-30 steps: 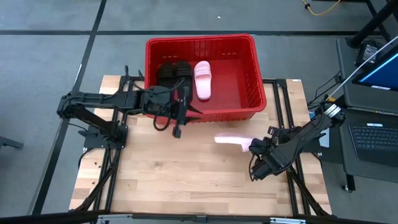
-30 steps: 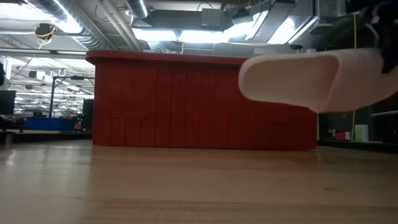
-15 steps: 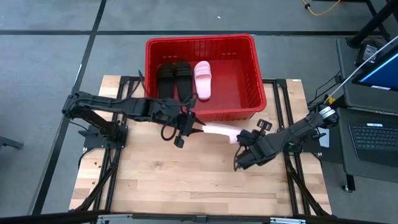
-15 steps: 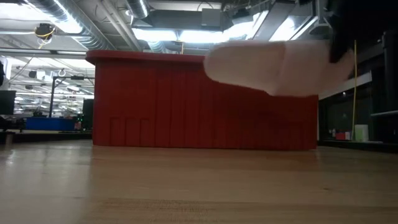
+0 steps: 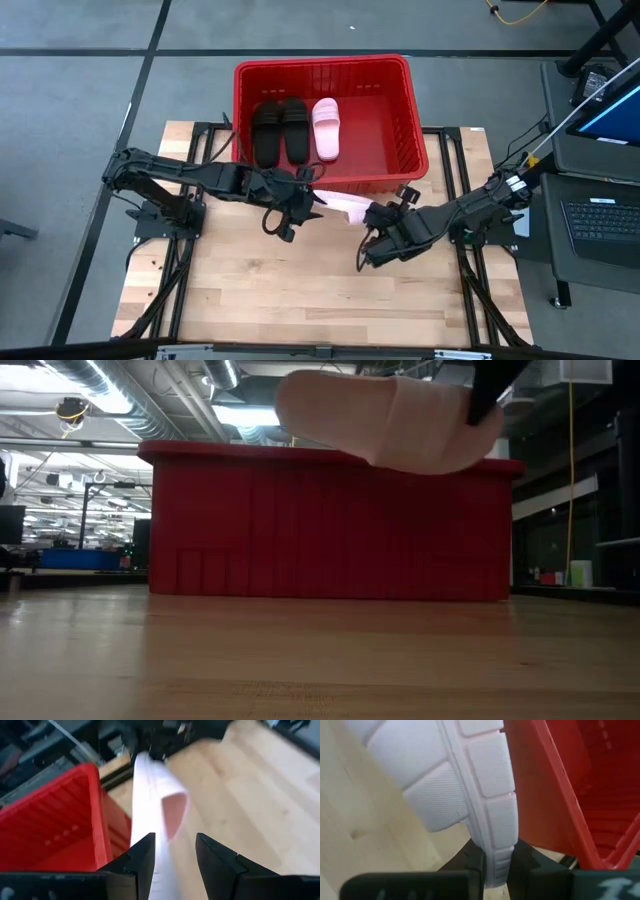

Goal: Pick and place slides into bin
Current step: Put the pink slipper into the red bin

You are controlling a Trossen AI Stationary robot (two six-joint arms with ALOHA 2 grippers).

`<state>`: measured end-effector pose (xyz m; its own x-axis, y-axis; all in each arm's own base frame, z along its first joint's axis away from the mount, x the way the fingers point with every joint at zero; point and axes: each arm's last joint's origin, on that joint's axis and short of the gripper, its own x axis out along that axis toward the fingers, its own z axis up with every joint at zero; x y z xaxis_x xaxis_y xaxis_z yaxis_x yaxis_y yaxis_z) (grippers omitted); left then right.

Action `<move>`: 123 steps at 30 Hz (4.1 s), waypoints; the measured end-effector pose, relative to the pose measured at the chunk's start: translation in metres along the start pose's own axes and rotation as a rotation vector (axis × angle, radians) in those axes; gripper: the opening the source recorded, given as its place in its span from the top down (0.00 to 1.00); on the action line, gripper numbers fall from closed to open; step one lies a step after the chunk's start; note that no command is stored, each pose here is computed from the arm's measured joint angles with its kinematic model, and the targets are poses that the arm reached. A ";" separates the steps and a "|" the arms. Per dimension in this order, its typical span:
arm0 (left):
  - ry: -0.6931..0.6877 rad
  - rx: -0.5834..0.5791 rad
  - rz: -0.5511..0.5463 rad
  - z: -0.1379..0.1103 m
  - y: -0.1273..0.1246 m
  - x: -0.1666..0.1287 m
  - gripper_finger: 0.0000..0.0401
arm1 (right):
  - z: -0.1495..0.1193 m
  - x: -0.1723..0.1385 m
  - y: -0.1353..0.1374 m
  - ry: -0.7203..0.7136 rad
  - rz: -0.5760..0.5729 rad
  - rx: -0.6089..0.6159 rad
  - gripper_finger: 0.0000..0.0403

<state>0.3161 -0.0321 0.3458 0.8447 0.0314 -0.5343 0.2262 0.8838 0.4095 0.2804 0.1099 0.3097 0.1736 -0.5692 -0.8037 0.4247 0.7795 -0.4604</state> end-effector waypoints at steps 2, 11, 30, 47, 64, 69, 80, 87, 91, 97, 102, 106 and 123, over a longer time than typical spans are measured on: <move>0.044 0.022 0.020 -0.003 -0.001 0.004 0.64 | 0.004 0.001 0.002 -0.003 -0.001 -0.014 0.88; 0.157 0.120 0.195 -0.006 -0.003 0.011 0.55 | 0.008 0.008 0.010 0.014 -0.021 -0.025 0.88; 0.314 0.123 0.234 -0.021 0.003 0.013 0.56 | 0.009 0.008 0.010 0.011 -0.024 -0.016 0.88; 0.277 0.097 0.188 -0.019 0.002 0.010 0.85 | 0.016 -0.001 0.007 -0.038 0.001 0.074 0.84; 0.173 0.040 0.383 -0.012 0.033 -0.044 0.85 | 0.046 -0.058 -0.027 -0.249 0.089 0.189 0.76; 0.130 0.028 0.371 -0.011 0.036 -0.059 0.85 | 0.053 -0.074 -0.039 -0.334 0.082 0.147 0.71; 0.160 0.006 0.385 -0.020 0.040 -0.089 0.85 | 0.060 -0.085 -0.055 -0.380 0.071 0.090 0.55; 0.082 -0.109 0.499 -0.020 0.061 -0.093 0.85 | 0.073 -0.080 -0.063 -0.402 0.064 0.116 0.50; 0.038 -0.174 0.567 -0.022 0.076 -0.095 0.85 | 0.076 -0.077 -0.071 -0.406 0.037 0.067 0.51; 0.004 -0.271 0.605 -0.031 0.094 -0.102 0.85 | 0.080 -0.090 -0.090 -0.440 0.065 0.086 0.53; -0.052 -0.333 0.558 -0.034 0.100 -0.101 0.85 | 0.084 -0.111 -0.107 -0.538 0.113 0.171 0.53; -0.178 -0.389 0.567 -0.027 0.106 -0.104 0.85 | 0.088 -0.118 -0.110 -0.586 0.146 0.242 0.53; -0.422 -0.635 0.579 -0.016 0.120 -0.100 0.85 | 0.114 -0.127 -0.103 -0.767 -0.143 0.032 0.53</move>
<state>0.2510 0.0777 0.4366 0.8762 0.4818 -0.0128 -0.4820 0.8760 -0.0170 0.3162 0.0724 0.5026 0.6758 -0.6946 -0.2467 0.5130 0.6836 -0.5192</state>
